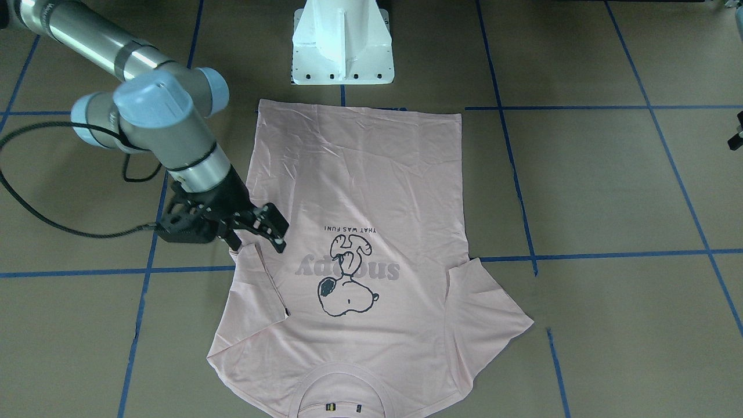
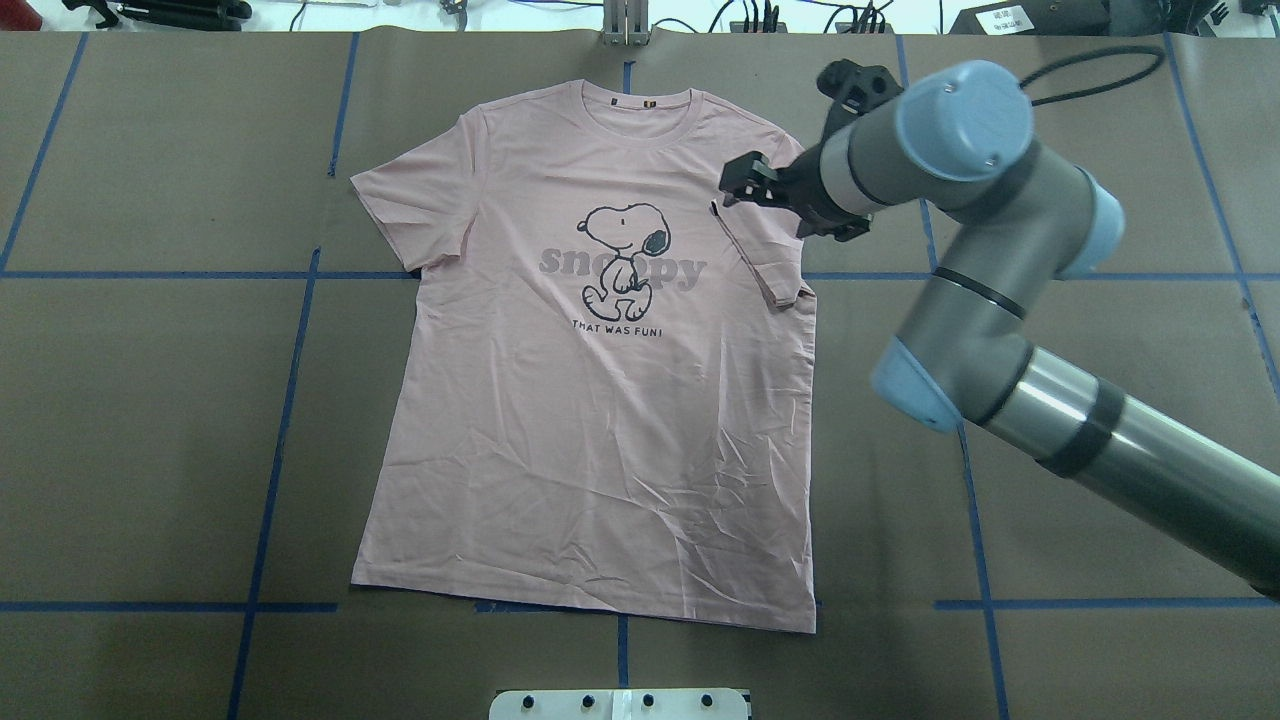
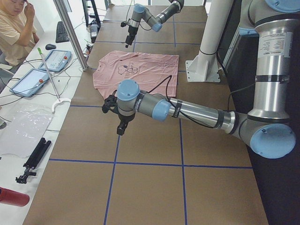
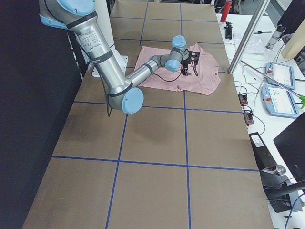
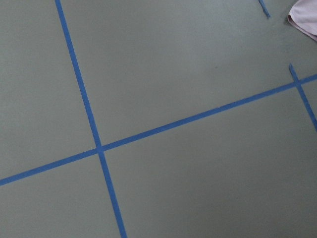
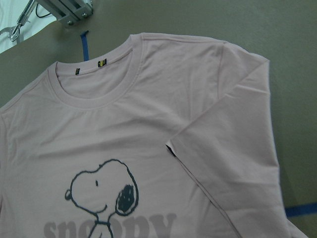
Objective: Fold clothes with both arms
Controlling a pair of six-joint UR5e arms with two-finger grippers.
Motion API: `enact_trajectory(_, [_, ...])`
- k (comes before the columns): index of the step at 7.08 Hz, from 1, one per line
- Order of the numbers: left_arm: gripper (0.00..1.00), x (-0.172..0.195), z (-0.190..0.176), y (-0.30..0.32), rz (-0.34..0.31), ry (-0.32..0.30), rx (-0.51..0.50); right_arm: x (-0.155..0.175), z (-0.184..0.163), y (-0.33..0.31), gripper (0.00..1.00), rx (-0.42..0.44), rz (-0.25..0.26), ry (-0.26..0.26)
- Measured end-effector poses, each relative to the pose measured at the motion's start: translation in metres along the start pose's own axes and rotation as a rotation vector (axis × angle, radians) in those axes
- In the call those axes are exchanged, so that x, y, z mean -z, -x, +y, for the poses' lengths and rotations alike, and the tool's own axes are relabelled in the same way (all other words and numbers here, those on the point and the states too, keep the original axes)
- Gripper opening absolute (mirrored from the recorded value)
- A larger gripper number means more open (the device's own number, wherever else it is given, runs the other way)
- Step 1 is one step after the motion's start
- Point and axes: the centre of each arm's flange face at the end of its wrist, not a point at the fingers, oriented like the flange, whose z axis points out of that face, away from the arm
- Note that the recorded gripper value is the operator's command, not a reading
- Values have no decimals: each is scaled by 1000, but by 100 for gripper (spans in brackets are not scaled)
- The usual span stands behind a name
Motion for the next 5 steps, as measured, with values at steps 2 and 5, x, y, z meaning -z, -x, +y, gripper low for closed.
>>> enact_trajectory(2, [100,-37,-66,-53,30,27,-24,61,28,-58,100,1,-20,26])
enact_trajectory(5, [96,-149,-143,-161,100,21,79,83,43,-94,100,-7,2,33])
